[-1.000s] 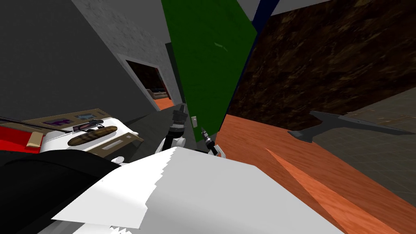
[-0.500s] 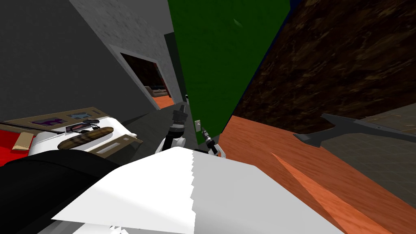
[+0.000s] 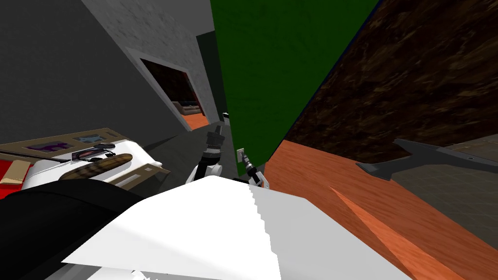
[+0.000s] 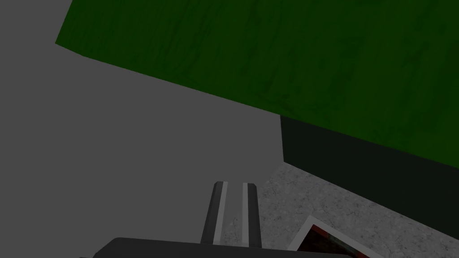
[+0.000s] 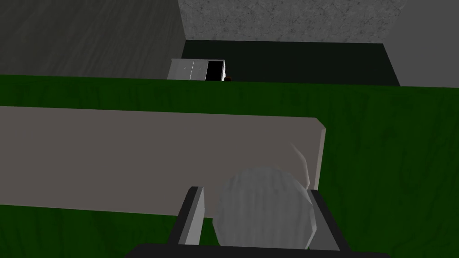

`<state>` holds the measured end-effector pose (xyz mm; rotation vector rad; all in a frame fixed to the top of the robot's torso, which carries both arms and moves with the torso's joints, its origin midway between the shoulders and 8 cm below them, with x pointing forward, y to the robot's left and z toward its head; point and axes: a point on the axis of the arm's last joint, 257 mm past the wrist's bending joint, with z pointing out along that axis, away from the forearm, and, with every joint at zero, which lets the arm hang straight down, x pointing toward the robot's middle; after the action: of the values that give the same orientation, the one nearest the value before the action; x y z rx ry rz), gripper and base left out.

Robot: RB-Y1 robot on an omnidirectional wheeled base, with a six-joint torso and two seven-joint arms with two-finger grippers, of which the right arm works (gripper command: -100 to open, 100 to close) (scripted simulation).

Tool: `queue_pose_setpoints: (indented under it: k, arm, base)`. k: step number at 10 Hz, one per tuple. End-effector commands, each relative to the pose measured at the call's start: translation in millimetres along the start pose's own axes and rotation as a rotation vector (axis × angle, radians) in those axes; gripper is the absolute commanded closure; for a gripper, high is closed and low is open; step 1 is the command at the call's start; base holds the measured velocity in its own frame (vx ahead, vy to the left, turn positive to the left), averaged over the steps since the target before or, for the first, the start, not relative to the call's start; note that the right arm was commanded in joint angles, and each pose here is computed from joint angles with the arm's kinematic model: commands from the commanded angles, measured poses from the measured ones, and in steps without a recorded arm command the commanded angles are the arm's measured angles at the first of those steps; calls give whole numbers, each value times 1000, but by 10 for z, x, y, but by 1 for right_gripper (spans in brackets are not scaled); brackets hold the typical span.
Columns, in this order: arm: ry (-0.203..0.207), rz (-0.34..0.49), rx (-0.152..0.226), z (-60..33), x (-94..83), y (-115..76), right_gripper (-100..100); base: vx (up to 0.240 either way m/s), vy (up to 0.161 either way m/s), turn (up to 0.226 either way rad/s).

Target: Push the door open

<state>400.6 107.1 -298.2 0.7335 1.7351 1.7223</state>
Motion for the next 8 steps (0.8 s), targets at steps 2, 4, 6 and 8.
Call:
queue_pose_setpoints:
  k: [2, 4, 6, 8]
  arm:
    - [-1, 0, 5, -10, -3, -22, 100]
    - [-1, 0, 5, -10, -3, -22, 100]
    - [-4, -10, 21, -65, -20, -96, 100]
    - [-10, -17, 31, -103, -17, -139, 100]
  base:
    - [-24, -29, 9]
    - [-17, -14, -5]
    - [41, 29, -117]
    - [159, 136, -240]
